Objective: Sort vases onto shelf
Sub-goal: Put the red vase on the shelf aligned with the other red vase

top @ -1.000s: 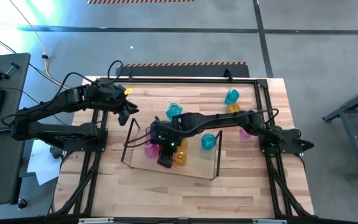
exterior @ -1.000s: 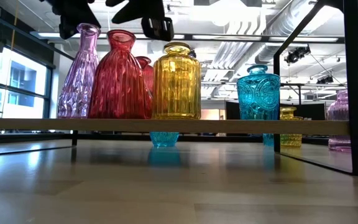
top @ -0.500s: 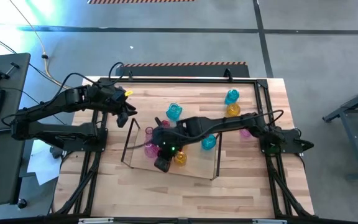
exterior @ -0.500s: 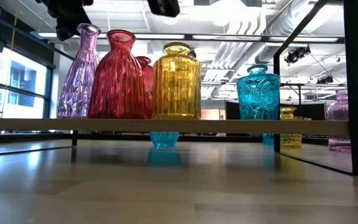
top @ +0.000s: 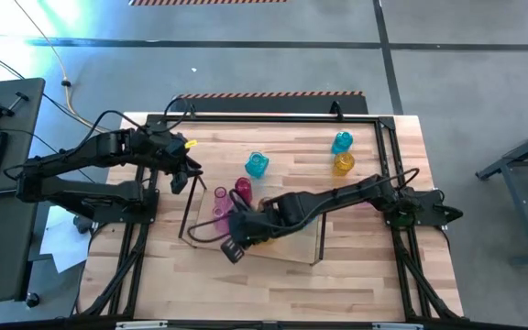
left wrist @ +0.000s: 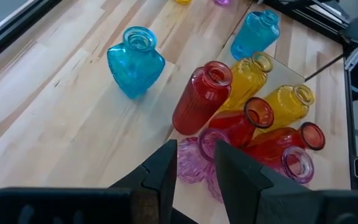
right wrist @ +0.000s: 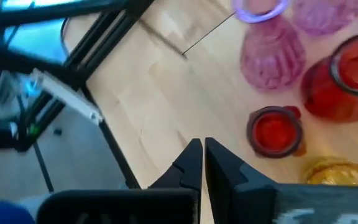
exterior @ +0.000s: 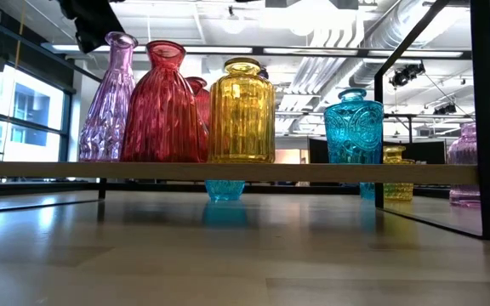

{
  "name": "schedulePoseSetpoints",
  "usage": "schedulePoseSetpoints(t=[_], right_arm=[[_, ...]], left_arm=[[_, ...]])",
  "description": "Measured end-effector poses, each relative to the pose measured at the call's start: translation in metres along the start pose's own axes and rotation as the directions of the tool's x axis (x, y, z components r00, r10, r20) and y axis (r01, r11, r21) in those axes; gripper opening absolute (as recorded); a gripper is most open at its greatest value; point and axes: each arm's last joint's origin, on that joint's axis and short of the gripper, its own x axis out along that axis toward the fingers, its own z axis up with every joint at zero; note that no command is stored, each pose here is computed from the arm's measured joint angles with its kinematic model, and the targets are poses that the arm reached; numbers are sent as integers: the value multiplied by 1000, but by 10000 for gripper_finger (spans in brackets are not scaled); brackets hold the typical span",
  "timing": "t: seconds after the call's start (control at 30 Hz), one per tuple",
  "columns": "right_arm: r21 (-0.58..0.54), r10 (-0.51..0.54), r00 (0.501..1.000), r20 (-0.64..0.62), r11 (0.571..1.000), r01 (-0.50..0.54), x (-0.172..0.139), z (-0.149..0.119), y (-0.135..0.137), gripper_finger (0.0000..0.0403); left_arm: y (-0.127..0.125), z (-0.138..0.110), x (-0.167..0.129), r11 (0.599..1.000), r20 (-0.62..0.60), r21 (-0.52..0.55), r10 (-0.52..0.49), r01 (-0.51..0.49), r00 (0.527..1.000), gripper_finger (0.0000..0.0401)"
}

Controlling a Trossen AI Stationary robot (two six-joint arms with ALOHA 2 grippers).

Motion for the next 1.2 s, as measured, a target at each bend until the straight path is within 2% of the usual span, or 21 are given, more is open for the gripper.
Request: schedulePoseSetpoints(t=[0.2, 0.4, 0.5, 0.83, 1.1, 1.2], right_arm=[[142, -25, 1000, 2, 990, 24, 11, -14, 1, 0], [210, 12, 1000, 20, 978, -16, 23, -25, 6, 0], [235, -6, 1000, 12, 972, 3, 21, -27, 5, 0], [239, -127, 991, -44, 962, 134, 21, -31, -8, 0], [266, -134, 990, -29, 954, 137, 32, -33, -13, 0], [281, -88, 996, -12, 956, 88, 44, -35, -13, 0]], left_arm=[[-2, -1, 0, 1000, -4, 9, -9, 9, 1000, 99], [-4, -1, 0, 1000, -8, 19, -19, 19, 1000, 99], [-4, -1, 0, 1000, -8, 21, -20, 21, 1000, 99], [-4, -1, 0, 999, -8, 27, -19, 20, 1000, 99], [-4, -1, 0, 999, -8, 28, -19, 20, 1000, 99], [-4, -1, 0, 999, -8, 28, -19, 20, 1000, 99]])
